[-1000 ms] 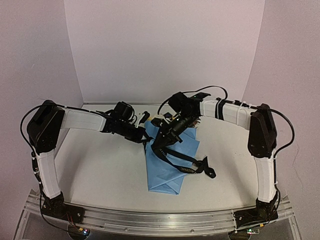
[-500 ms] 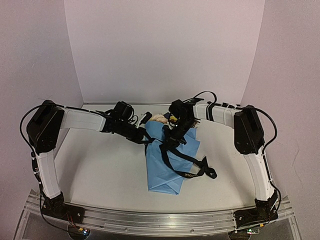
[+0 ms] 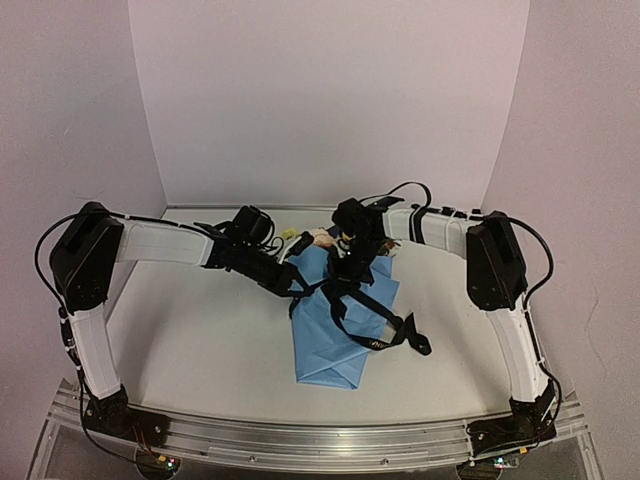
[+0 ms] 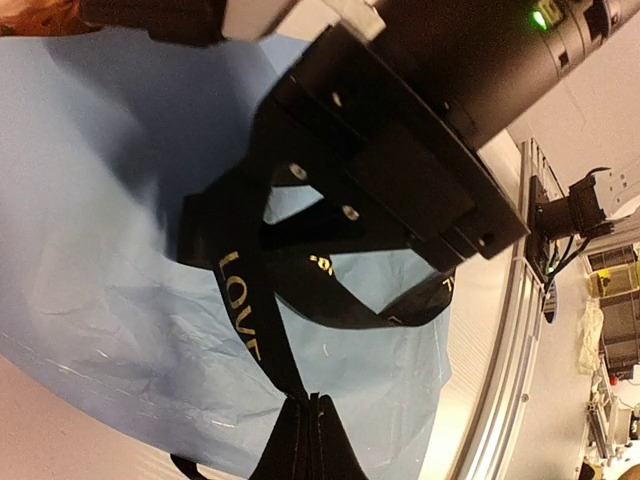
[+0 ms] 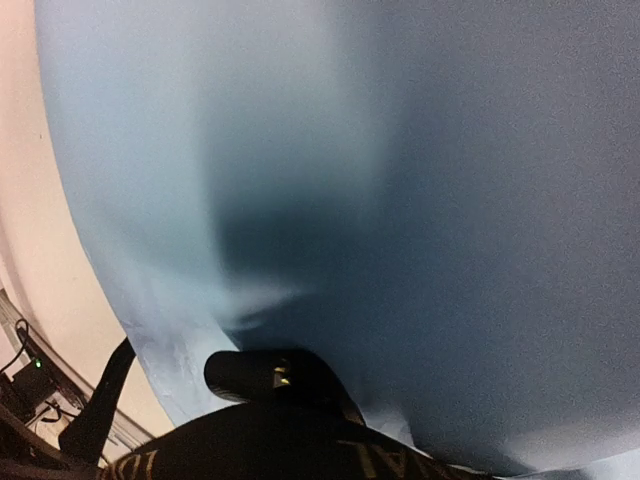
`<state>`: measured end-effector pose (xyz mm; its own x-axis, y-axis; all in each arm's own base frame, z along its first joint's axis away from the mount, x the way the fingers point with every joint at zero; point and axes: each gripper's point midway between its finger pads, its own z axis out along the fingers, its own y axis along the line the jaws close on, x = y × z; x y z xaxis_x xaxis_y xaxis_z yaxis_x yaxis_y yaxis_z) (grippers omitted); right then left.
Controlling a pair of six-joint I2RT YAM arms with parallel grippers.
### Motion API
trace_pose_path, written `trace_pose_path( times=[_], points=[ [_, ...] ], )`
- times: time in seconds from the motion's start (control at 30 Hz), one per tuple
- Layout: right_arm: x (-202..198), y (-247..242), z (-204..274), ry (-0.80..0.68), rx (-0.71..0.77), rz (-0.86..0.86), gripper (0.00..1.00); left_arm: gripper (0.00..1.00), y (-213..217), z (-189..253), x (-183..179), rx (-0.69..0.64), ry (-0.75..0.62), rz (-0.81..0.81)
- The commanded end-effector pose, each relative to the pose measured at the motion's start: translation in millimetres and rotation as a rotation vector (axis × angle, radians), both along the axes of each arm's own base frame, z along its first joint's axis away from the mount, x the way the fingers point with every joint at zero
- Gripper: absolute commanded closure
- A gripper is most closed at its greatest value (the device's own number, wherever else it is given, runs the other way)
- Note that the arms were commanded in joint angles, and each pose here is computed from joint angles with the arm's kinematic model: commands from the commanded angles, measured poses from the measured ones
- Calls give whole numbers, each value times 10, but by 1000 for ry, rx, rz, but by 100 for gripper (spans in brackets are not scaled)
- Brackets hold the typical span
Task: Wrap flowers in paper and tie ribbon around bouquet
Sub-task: Cross the ribbon with the folded bouquet.
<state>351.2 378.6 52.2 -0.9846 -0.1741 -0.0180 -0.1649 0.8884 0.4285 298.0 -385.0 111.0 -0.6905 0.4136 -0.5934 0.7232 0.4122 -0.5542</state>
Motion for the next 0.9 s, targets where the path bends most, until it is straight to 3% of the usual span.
trace_pose_path(
  times=[0.0,0.2,0.53,0.7,0.87],
  points=[
    [61,-24,129,-123,-25,13,95,100,4,-136,-99,32,29,-39],
    [-32,-92,179,-147,-15,25,83,100,-46,-285,-117,74,52,-63],
    [-121,-140,489,-211,55,28,70,100,-64,-303,-88,95,47,-73],
    [-132,-226,526,-229,32,8,60,100,-81,-306,-108,115,35,-82],
    [-184,-393,524,-250,-13,-10,58,99,-122,-341,-174,170,-2,-96]
  ],
)
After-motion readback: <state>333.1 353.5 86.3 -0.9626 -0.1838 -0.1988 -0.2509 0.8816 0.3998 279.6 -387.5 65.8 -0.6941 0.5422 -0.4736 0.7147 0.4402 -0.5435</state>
